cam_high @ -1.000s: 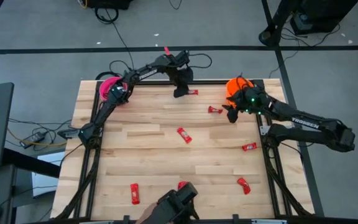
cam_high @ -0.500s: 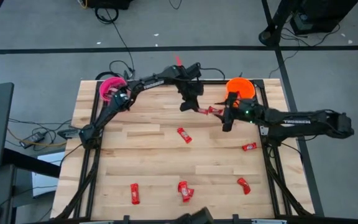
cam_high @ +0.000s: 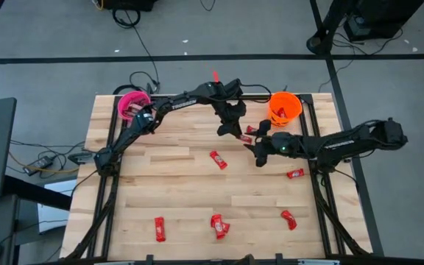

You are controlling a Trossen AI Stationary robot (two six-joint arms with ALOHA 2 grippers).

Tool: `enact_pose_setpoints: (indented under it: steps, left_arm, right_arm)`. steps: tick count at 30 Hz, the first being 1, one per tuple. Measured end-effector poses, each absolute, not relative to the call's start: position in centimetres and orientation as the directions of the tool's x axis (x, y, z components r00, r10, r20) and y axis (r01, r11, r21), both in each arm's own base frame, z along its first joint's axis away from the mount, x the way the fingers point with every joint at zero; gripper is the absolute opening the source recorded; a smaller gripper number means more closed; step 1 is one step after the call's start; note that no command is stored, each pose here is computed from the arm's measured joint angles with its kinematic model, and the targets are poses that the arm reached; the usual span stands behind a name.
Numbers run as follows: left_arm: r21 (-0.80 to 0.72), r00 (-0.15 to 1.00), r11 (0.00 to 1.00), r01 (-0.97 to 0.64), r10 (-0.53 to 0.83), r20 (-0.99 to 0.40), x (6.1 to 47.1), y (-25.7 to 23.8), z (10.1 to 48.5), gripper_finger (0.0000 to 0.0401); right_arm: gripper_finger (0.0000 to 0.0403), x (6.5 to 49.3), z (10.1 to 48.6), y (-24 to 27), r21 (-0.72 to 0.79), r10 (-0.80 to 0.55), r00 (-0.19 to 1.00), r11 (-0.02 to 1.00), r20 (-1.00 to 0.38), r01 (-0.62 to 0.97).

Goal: Sort candy by brand, put in halloween buckets
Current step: Put the red chocolate bar into the orange bucket

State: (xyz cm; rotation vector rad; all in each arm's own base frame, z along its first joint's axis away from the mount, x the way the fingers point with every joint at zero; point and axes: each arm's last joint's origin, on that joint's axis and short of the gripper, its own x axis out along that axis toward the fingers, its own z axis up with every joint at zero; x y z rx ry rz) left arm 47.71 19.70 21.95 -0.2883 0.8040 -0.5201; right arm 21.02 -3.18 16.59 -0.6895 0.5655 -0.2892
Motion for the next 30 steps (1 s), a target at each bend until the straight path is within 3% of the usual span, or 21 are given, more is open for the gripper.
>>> enact_pose_setpoints:
  steps: [4,7,14,20,24,27,30]
  left_arm:
    - [-0.466,0.598,0.814,0.346,-0.574,-0.559,48.1,19.6,22.3,0.0117]
    - [-0.470,0.597,0.811,0.349,-0.579,-0.555,48.2,19.4,22.3,0.0117]
    - [-0.484,0.613,0.810,0.330,-0.574,-0.542,48.4,19.4,22.4,0.0118]
    - [-0.477,0.635,0.814,0.332,-0.567,-0.525,48.7,19.6,22.8,0.0130]
    - [-0.352,0.673,0.902,0.251,-0.424,-0.605,48.8,20.1,23.3,0.0157]
    - [-0.345,0.639,0.920,0.186,-0.380,-0.669,48.6,20.2,22.2,0.0172]
    - [-0.340,0.625,0.925,0.166,-0.366,-0.690,48.7,20.2,21.3,0.0181]
  right_arm:
    - [0.0234,21.6,15.9,-3.2,-0.656,-0.481,0.788,0.743,-0.383,0.135]
    - [0.0198,21.8,15.5,-3.1,-0.662,-0.536,0.757,0.725,-0.373,0.187]
    - [0.0036,21.8,15.6,-2.8,-0.627,-0.528,0.765,0.749,-0.369,0.215]
    - [0.0048,21.3,16.5,-2.9,-0.601,-0.577,0.744,0.740,-0.336,0.302]
    - [0.0056,20.3,17.6,-4.1,-0.591,-0.728,0.629,0.643,-0.273,0.487]
    - [0.0048,19.4,19.5,-5.3,-0.502,-0.807,0.562,0.568,-0.183,0.653]
    - [0.0043,18.4,19.7,-5.8,-0.477,-0.808,0.552,0.576,-0.206,0.664]
